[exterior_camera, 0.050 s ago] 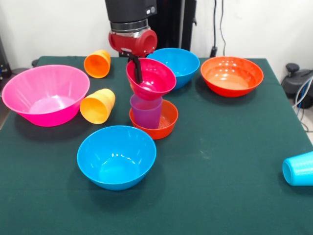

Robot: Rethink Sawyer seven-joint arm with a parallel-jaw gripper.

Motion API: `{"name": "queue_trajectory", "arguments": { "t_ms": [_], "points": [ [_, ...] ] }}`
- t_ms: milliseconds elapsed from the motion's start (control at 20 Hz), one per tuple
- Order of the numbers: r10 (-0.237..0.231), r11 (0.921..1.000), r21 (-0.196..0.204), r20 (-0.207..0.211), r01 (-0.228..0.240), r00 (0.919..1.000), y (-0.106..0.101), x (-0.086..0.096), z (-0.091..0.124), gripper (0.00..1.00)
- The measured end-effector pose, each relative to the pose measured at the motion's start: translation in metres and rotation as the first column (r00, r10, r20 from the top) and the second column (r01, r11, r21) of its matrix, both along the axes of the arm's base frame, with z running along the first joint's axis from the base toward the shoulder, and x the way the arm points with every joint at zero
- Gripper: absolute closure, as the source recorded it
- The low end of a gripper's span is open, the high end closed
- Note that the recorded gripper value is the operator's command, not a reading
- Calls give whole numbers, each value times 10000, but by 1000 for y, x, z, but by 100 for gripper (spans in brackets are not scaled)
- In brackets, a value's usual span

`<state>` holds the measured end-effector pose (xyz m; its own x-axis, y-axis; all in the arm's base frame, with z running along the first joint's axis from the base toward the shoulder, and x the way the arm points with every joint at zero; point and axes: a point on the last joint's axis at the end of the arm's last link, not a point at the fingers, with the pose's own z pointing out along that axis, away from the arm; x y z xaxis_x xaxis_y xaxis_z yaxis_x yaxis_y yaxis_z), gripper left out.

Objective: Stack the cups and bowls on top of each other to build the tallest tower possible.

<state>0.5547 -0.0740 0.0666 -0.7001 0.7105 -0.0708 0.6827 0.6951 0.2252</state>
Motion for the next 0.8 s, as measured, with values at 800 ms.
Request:
{"name": "queue_trajectory", "arguments": {
  "t_ms": [800],
  "points": [
    [-161,9992,390,1067,120,9942,15,29,-49,100]
  ]
}}
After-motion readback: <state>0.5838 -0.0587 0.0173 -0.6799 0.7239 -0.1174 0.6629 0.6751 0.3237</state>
